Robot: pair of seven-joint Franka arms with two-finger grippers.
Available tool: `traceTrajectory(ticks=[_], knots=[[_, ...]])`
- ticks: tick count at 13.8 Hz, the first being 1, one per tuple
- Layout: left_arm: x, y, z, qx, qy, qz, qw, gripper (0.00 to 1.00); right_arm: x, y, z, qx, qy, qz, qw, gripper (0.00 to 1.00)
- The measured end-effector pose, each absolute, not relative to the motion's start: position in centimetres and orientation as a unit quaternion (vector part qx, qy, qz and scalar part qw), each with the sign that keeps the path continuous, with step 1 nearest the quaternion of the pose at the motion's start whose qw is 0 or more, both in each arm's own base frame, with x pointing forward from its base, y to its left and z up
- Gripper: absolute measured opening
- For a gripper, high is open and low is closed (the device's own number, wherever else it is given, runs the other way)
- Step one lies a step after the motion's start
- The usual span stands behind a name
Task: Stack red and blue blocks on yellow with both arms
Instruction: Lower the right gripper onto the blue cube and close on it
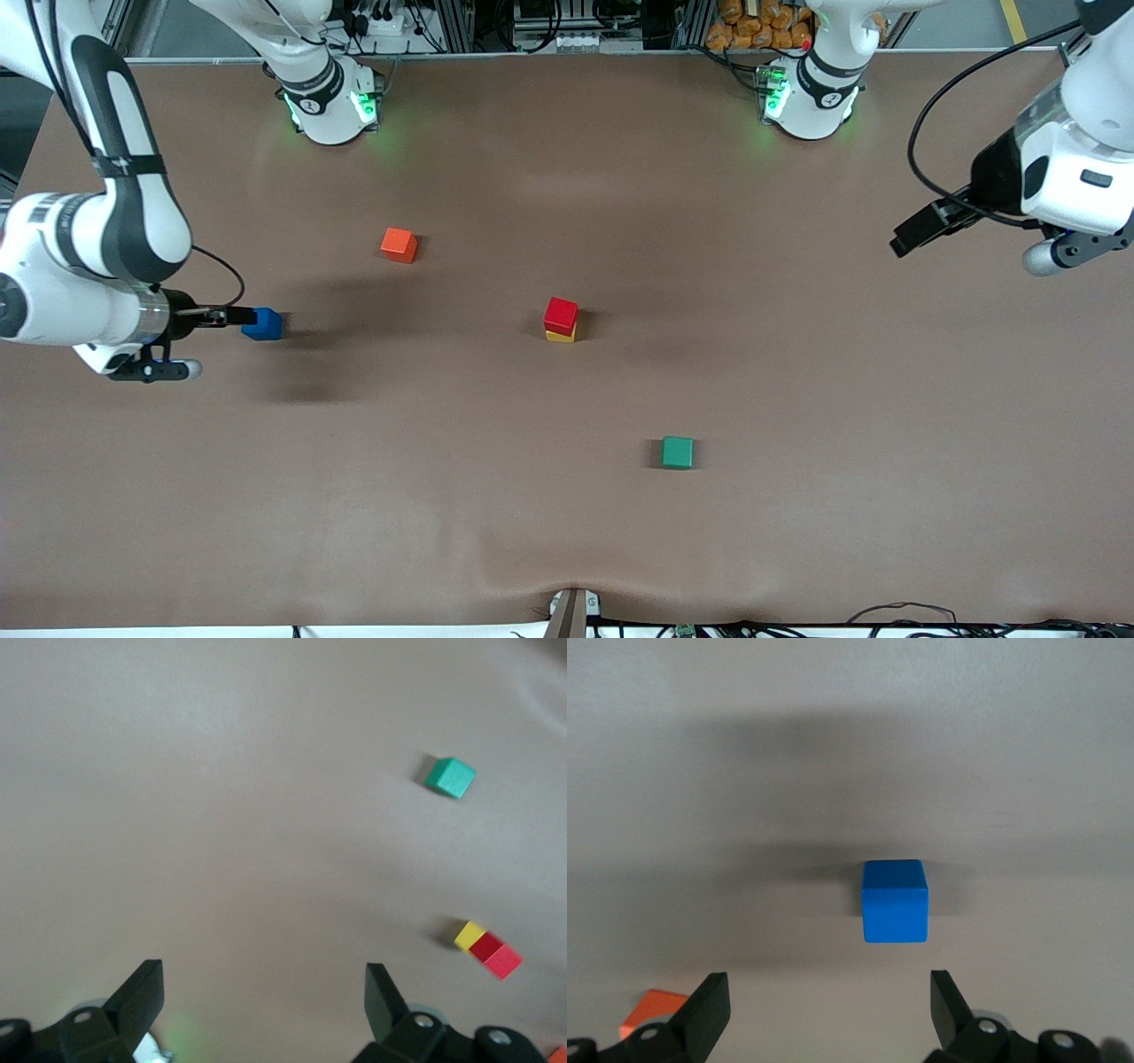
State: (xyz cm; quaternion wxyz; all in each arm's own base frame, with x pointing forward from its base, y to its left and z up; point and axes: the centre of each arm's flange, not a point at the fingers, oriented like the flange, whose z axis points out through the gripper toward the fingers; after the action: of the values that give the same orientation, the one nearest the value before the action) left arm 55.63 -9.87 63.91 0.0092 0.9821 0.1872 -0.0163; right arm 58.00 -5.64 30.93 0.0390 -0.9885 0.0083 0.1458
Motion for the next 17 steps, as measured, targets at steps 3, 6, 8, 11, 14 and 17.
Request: traceTrajectory(ticks=[3,6,8,11,14,17], knots=[[55.4,-7.7,64.6,0.993,0.114,-0.012,0.009,1.0,57.1,-6.3,28.9,-0.99,0.016,0.134,0.038,1.0],[55.3,-5.4,64.9,0.998,0.056,-0.01,0.007,1.0,55.8,-7.0,26.2,-0.993,0.025,0.111,0.037,1.0],[54.7,-4.1,65.3,0.999,0.032,-0.012,0.006,1.0,54.9,-7.0,24.8,-0.993,0.024,0.114,0.035,1.0],[53.9,-3.7,65.4,1.0,0.027,-0.015,0.006,1.0,54.6,-7.8,23.9,-0.993,0.01,0.113,0.025,1.0],[53.9,-3.7,65.4,0.999,0.027,-0.016,0.005,1.0,54.0,-11.0,22.8,-0.994,0.008,0.108,0.033,1.0],[54.0,-3.3,65.4,0.999,0.031,-0.015,0.003,1.0,53.2,-11.7,21.4,-0.994,0.01,0.105,0.036,1.0]])
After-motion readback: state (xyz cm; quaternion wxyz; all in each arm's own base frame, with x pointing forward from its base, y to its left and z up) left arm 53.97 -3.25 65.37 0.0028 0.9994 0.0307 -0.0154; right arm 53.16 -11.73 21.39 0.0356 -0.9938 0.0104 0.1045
